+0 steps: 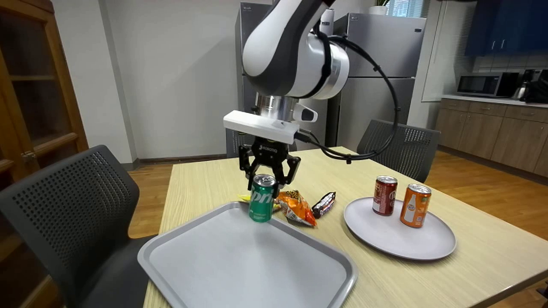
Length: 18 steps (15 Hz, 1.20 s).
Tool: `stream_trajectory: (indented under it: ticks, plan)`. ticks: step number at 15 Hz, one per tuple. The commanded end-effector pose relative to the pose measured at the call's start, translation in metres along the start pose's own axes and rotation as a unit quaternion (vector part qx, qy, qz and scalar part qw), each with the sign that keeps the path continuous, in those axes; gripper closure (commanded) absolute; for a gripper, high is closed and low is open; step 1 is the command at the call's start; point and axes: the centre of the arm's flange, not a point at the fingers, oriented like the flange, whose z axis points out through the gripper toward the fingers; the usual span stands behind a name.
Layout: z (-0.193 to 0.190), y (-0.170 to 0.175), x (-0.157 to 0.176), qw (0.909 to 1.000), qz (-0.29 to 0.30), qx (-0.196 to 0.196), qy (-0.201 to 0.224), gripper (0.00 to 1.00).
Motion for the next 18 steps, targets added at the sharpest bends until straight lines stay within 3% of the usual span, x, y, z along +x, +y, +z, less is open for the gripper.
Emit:
stream_trajectory:
  ticks: [1, 10, 18]
  plan:
    - [-0.003, -0.028, -0.007, 0.9981, -0.059, -0.006, -0.014, 0.62]
    - [0.010, -0.065, -0.037, 0.9855, -0.167, -0.022, -0.023, 0.62]
    - [0.029, -0.104, -0.058, 0.9663, -0.254, -0.035, -0.021, 0.62]
